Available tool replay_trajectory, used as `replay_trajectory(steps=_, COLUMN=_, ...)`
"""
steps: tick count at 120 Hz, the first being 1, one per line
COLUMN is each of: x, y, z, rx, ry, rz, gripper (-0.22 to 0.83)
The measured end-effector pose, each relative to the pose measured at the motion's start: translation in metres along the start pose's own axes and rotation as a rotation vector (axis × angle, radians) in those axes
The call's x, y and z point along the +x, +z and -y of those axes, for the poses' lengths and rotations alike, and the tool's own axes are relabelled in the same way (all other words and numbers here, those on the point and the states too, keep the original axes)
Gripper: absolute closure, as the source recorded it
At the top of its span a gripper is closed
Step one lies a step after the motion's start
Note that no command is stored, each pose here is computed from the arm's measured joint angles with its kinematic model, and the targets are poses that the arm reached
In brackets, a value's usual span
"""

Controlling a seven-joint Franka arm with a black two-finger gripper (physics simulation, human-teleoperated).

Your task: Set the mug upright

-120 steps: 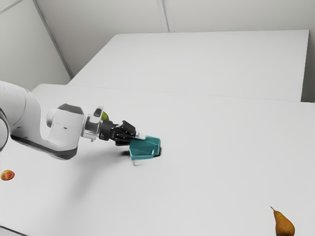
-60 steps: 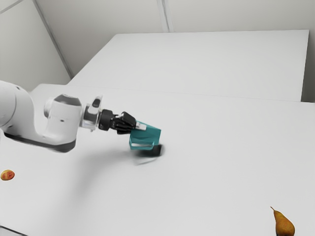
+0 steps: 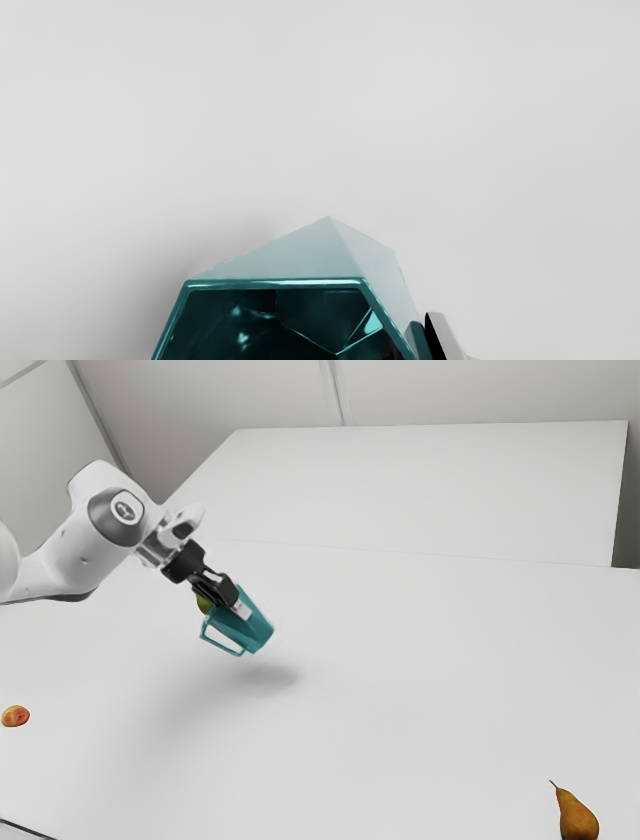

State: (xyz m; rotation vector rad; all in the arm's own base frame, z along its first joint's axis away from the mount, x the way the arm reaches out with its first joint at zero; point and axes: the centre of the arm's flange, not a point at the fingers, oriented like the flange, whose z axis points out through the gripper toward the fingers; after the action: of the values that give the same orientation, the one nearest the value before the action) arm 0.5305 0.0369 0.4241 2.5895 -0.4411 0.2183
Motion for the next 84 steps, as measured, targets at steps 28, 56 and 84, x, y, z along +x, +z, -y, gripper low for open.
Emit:
replay_trajectory(steps=28, x=0.007, y=0.007, z=-0.045, rx=0.218, ry=0.071, rz=0.180, gripper=0.78)
replay_trajectory(steps=56, x=0.000, y=0.015, z=-0.080, rx=0.396, ry=0.063, rz=0.230, gripper=0.78)
replay_trajectory(steps=84, x=-0.012, y=0.034, z=-0.076, rx=0.500, ry=-0.010, rz=0.200, gripper=0.78)
